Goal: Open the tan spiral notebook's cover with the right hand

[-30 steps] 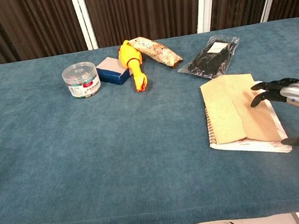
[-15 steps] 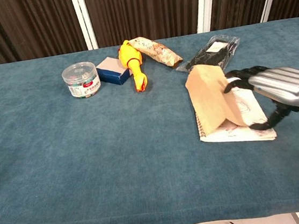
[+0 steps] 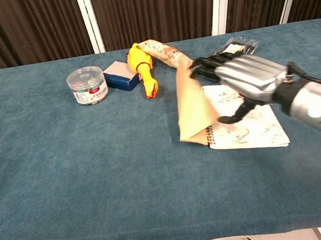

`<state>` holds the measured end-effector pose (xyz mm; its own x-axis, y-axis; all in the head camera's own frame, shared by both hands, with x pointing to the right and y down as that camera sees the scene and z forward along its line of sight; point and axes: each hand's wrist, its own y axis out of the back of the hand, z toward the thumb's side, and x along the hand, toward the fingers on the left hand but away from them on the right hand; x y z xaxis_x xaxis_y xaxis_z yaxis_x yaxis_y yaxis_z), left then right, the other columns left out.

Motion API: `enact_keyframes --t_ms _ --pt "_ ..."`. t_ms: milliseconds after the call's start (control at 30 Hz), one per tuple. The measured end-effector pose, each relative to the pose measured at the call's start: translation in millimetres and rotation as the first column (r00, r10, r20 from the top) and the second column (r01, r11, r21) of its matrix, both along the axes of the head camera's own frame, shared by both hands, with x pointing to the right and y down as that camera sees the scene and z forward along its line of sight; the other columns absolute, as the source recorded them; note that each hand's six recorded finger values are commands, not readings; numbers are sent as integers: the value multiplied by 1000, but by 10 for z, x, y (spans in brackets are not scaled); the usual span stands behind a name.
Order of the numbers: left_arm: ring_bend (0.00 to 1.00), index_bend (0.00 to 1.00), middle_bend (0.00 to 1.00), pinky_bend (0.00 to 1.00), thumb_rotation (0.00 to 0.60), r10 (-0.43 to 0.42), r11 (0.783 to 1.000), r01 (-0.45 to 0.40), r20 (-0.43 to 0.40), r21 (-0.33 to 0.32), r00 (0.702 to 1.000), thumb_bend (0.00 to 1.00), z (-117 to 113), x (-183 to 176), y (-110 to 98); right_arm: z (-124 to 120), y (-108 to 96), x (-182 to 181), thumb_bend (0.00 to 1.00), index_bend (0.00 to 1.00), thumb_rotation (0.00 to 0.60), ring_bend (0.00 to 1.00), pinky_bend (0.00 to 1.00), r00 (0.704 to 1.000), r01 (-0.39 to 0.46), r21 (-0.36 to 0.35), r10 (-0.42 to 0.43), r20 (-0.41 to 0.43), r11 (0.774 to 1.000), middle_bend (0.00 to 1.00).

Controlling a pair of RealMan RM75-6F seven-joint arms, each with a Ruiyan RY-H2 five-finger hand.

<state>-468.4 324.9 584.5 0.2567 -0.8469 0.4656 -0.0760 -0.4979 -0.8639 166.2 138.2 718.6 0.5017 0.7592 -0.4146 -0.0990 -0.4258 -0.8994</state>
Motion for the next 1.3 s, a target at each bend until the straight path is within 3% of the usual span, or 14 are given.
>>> enact_keyframes --t_ms 200,433,567,767,933,1067,1200,1300 --pt "27 0 48 100 600 -19 1000 19 -3 5 1000 323 -20 -55 0 -40 -83 -512 168 60 600 0 0 998 58 54 -59 10 997 0" --pt "27 0 48 101 600 -30 999 30 -10 15 1000 323 -52 -77 0 81 -81 -986 168 49 600 0 0 996 89 28 -88 -18 996 0" --pt "27 0 48 100 600 -43 999 43 -11 29 999 324 -106 -110 -6 68 -64 -1007 168 41 600 0 0 996 89 31 -88 -20 996 0" --pt "25 0 47 100 600 -77 996 77 -5 55 997 345 -210 -176 -35 -166 0 -823 168 8 600 0 0 997 74 41 -75 27 996 0" --pt "18 0 43 99 600 -113 992 112 11 67 994 359 -257 -240 -72 -423 81 -373 168 0 600 0 0 999 31 53 -32 13 998 0" --pt "20 0 45 95 600 -140 986 139 11 92 990 379 -326 -207 -150 -756 264 542 168 0 600 0 0 992 -101 73 106 -64 992 0" --pt "17 0 46 90 600 -107 988 100 61 114 992 381 -339 -147 -168 -1193 665 1763 168 0 600 0 0 926 -317 104 331 -180 943 0" --pt "6 0 39 82 600 -98 990 89 89 106 991 380 -312 -67 -147 -1388 919 2180 168 0 600 0 0 881 -429 107 442 -168 897 0"
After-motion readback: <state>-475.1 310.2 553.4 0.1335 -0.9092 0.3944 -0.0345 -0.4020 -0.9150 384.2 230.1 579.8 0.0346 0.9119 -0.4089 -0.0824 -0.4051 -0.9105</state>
